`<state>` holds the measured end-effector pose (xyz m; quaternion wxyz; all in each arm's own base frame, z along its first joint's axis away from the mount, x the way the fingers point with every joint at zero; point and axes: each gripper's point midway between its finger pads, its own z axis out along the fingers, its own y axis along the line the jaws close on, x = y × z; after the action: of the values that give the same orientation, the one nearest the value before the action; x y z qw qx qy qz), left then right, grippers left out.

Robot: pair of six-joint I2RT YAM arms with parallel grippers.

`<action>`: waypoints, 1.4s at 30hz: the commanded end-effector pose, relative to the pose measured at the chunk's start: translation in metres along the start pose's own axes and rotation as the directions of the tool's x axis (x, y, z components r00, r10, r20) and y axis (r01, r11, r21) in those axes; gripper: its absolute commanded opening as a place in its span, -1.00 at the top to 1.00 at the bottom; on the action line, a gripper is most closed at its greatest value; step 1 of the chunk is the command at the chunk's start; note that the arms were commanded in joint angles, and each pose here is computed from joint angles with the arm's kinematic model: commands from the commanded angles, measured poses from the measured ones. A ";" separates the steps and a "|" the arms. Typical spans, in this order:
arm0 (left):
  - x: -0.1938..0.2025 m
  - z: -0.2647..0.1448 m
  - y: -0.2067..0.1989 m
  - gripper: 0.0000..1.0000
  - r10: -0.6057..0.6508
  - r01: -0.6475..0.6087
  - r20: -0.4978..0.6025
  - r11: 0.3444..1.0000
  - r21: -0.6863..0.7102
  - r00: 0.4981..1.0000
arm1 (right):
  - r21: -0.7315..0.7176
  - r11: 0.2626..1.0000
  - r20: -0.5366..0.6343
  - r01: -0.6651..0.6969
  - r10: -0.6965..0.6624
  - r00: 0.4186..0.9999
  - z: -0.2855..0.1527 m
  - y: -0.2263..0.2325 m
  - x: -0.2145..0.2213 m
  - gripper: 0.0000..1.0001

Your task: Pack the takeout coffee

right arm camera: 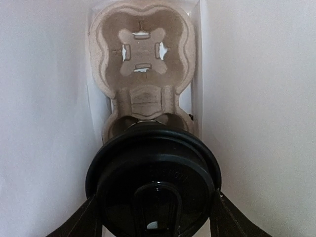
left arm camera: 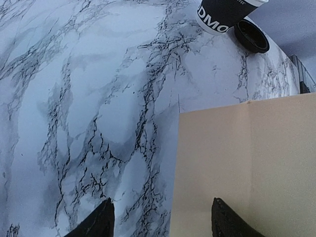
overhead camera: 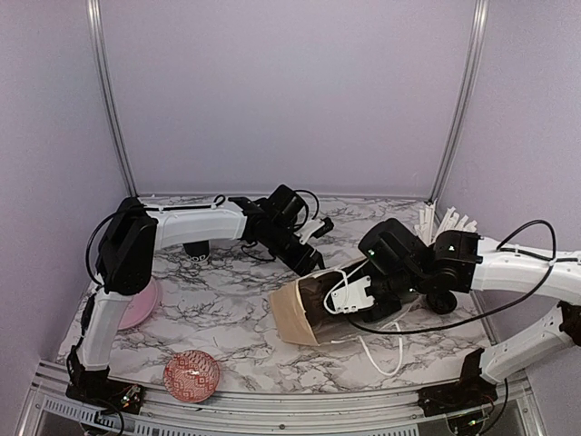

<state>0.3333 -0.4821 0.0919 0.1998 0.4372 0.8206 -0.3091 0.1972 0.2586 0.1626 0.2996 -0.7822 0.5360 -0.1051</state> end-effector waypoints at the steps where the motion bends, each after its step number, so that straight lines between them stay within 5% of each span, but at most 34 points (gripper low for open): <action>1: 0.003 -0.026 0.001 -0.35 -0.025 0.025 -0.001 1.000 -0.015 1.000 | -0.135 0.989 0.033 -0.056 0.061 0.998 -0.003 0.009 -0.008 0.20; 15: 0.020 -0.084 0.010 -0.36 -0.042 0.045 0.025 0.991 -0.128 0.999 | -0.339 0.939 0.054 -0.063 0.086 0.995 -0.007 0.019 -0.022 0.22; 27: 0.010 -0.129 0.022 -0.36 -0.046 0.063 0.085 0.974 -0.217 0.995 | -0.566 0.812 -0.062 -0.143 0.131 0.989 -0.001 0.038 -0.032 0.27; 42: -0.032 -0.196 0.008 -0.37 -0.044 0.100 0.217 0.962 -0.252 0.975 | -0.432 0.896 -0.029 -0.102 0.099 0.995 0.058 0.045 -0.019 0.35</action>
<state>0.3491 -0.3687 0.1953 0.2934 0.3570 0.8570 -0.2279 0.1778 0.3013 0.1450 0.1645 -0.7988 0.5752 0.0631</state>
